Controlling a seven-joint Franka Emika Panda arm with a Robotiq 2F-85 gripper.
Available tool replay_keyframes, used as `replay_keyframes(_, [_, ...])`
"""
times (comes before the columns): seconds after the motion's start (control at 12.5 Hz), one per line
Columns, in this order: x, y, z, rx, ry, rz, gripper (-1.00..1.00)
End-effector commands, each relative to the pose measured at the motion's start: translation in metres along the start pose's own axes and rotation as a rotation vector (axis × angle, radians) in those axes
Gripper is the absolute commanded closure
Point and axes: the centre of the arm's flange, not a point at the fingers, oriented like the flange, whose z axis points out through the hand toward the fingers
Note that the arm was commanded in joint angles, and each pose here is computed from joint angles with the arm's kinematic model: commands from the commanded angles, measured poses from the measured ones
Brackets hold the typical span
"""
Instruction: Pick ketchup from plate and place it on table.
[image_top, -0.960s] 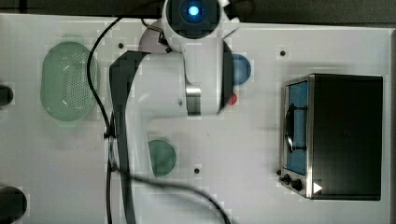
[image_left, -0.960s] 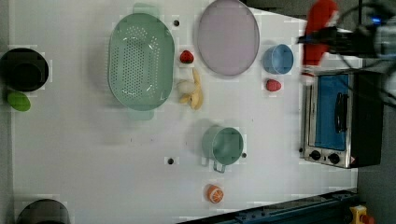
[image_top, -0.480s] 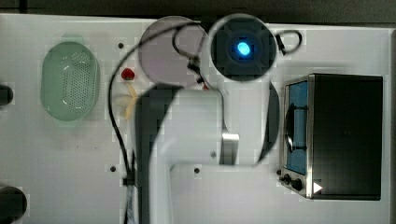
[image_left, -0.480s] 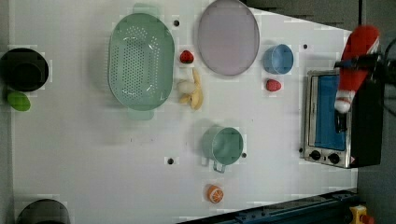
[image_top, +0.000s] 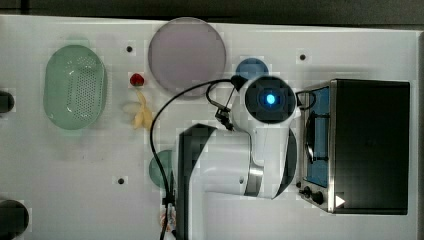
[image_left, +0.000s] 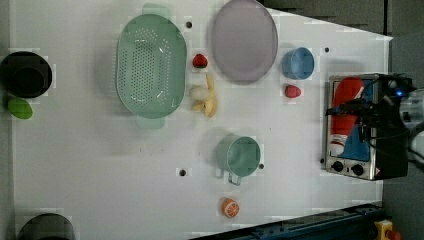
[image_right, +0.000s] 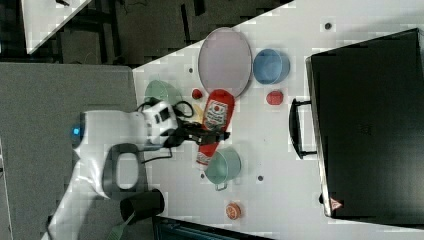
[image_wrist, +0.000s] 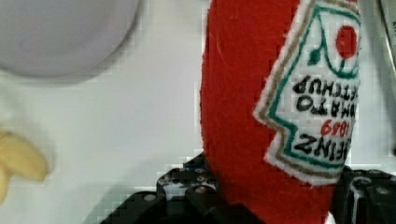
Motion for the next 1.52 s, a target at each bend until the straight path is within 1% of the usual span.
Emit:
replay_keyframes(0.08, [-0.013,0.003,0.024,0.015,0.048,0.084,-0.24])
replay_keyframes(0.24, [-0.033,-0.004,0.061,0.010,0.025,0.157,-0.24])
replay_keyframes(0.32, [-0.040,-0.011,0.076,0.010,0.023,0.179,-0.24])
replay_keyframes(0.48, [-0.043,-0.025,0.098,0.031,0.054,0.191,-0.24])
replay_keyframes(0.64, [-0.042,-0.029,0.119,0.043,0.064,0.186,-0.24])
replay_keyframes(0.72, [-0.040,-0.029,0.126,0.049,0.072,0.187,-0.30])
replay_keyframes(0.8, [-0.040,-0.027,0.133,0.049,0.070,0.192,-0.49])
replay_keyframes(0.88, [-0.042,-0.026,0.143,0.043,0.054,0.193,-0.69])
replay_keyframes(0.96, [-0.043,-0.029,0.144,0.048,0.061,0.187,-0.91])
replay_keyframes(1.04, [-0.043,-0.031,0.141,0.051,0.067,0.183,-1.00])
replay_keyframes(1.12, [-0.041,-0.033,0.135,0.056,0.078,0.181,-1.00])
replay_keyframes(1.2, [-0.038,-0.034,0.124,0.065,0.100,0.180,-1.00])
replay_keyframes(1.36, [-0.029,-0.036,0.085,0.091,0.165,0.186,-1.00])
replay_keyframes(1.44, [-0.024,-0.036,0.060,0.100,0.190,0.200,-1.00])
replay_keyframes(1.52, [-0.020,-0.036,0.035,0.104,0.200,0.231,-1.00])
